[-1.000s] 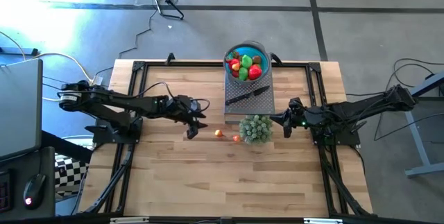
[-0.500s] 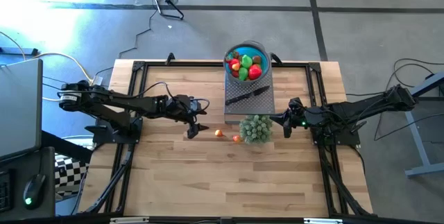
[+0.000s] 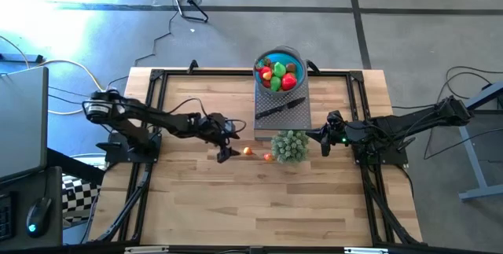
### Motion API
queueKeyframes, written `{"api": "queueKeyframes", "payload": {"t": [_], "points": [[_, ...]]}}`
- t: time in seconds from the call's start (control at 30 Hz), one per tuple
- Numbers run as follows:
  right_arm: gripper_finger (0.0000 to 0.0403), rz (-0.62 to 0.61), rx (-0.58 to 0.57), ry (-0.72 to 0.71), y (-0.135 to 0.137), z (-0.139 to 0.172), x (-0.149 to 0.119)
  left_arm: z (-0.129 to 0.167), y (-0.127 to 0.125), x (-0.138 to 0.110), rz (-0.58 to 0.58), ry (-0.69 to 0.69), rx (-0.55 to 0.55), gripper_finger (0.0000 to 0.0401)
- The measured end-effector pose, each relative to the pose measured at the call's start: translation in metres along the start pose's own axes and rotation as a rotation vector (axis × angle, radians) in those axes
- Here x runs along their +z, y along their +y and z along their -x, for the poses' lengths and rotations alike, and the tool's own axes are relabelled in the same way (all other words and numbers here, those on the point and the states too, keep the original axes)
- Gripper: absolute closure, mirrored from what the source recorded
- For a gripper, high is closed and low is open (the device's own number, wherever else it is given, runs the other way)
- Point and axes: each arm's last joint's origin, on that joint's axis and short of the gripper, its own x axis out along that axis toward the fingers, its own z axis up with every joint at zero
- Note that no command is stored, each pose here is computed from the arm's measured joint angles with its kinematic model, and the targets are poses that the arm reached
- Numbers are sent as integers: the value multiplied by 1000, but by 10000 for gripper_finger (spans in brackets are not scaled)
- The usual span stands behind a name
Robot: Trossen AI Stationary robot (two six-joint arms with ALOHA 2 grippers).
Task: Pick & Place Fruit
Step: Put the orange pear into the blue strainer bowl
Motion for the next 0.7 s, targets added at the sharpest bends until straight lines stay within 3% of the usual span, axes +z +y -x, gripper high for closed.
{"api": "queueKeyframes", "payload": {"t": [0.3, 0.7], "points": [[400, 1, -2, 2, 0, 0, 0, -19, -15, -17, -159, 53, 33, 50], [400, -2, -2, 1, 0, 0, 0, -37, -16, -23, -185, 1, 73, 50]]}}
